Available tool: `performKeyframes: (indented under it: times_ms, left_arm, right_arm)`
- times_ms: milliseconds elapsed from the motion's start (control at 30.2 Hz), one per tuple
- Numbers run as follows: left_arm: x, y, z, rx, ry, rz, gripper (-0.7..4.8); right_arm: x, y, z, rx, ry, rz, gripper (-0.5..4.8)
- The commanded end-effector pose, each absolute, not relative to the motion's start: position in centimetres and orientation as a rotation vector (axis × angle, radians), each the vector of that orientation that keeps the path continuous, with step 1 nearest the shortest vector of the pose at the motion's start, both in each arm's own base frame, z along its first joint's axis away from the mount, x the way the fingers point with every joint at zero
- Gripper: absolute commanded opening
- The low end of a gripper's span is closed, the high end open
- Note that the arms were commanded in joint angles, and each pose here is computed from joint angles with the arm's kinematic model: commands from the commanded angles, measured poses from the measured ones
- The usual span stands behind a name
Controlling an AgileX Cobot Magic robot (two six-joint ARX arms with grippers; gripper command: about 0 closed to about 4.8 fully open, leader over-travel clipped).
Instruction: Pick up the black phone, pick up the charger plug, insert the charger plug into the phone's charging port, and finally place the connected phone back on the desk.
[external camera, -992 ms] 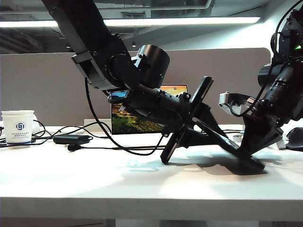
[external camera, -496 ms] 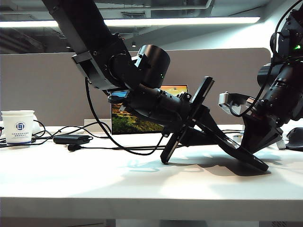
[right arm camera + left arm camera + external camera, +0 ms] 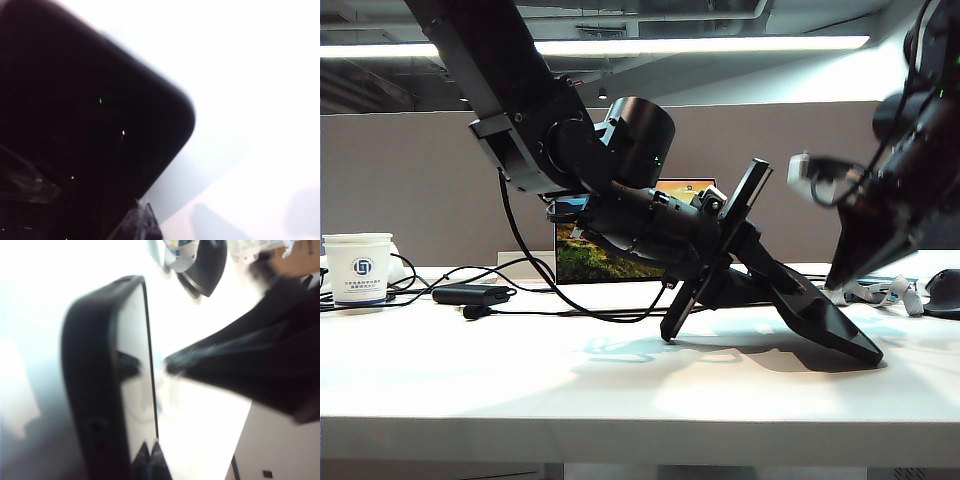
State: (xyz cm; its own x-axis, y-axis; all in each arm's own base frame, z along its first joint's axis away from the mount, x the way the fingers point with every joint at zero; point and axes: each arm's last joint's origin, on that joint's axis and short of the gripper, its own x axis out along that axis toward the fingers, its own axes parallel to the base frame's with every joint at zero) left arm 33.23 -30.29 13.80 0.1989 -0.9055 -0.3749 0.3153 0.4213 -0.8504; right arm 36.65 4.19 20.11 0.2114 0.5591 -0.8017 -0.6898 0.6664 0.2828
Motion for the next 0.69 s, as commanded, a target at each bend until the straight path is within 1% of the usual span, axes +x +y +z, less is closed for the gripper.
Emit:
performKeyframes:
  times_ms: [33, 132, 331, 529, 695]
  left_arm:
    - [33.6, -30.2, 15.7, -0.697, 0.91, -1.07, -0.06]
    - [33.4, -30.0, 17.6, -0.617, 0.796, -1.123, -0.06]
    - [32.6, -29.2, 22.4, -0.388, 0.507, -1.237, -0.06]
    - [31.5, -28.3, 26.6, -0.266, 0.308, -1.285, -0.06]
    - [30.3, -27.4, 29.4, -0.144, 0.171, -1.305, -0.06]
  right_arm:
    - [36.2, 3.3, 22.1, -0.188, 0.999, 0.799, -0.01]
    - [35.7, 2.5, 23.9, -0.191, 0.953, 0.752, -0.01]
    - [35.2, 1.3, 27.1, -0.163, 0.816, 0.645, -0.01]
    - [34.8, 1.3, 29.6, -0.201, 0.68, 0.624, -0.01]
    - [34.5, 1.4, 30.7, -0.163, 0.636, 0.605, -0.01]
